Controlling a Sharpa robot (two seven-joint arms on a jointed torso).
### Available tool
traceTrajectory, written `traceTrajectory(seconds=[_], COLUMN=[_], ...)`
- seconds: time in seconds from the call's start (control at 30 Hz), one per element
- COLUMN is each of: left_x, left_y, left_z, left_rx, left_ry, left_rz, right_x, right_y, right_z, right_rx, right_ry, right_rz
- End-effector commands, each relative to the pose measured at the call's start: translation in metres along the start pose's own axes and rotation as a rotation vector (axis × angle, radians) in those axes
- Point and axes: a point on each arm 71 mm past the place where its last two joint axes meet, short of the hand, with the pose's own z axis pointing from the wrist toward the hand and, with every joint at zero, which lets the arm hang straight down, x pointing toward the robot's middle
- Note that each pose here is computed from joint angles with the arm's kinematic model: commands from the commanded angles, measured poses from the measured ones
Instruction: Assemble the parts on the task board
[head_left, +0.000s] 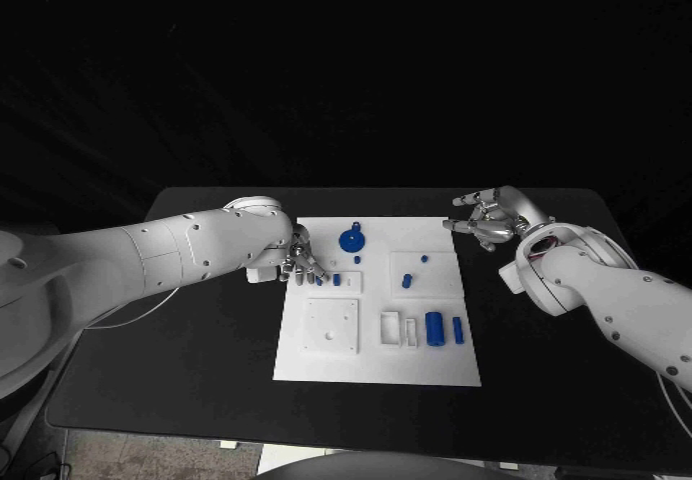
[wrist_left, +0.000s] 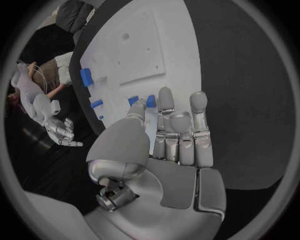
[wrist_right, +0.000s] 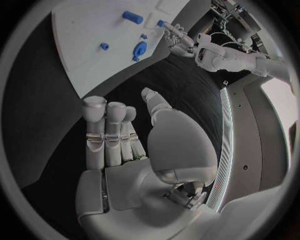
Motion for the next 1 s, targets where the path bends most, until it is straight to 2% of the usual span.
traceTrajectory(seconds=[0.03,0.7,0.87,1.0], left_x=[0.0023,-0.0021,-0.0128,-0.0289], left_y=[0.0045,0.0121,0.0133,0.0088], left_z=[0.0014,-0.0016,-0.0061,-0.0160], left_rx=[-0.028,-0.001,0.042,0.156], left_ry=[0.001,-0.026,-0.074,-0.141], left_rz=[0.008,-0.091,-0.177,-0.285], right_x=[0.001,0.003,0.002,0.001], right_y=[0.001,0.001,0.001,0.000], right_z=[0.000,0.001,0.000,0.000], right_rx=[-0.009,-0.006,-0.005,-0.004], right_ry=[0.012,0.020,0.018,0.014], right_rz=[-0.007,-0.006,-0.007,-0.008])
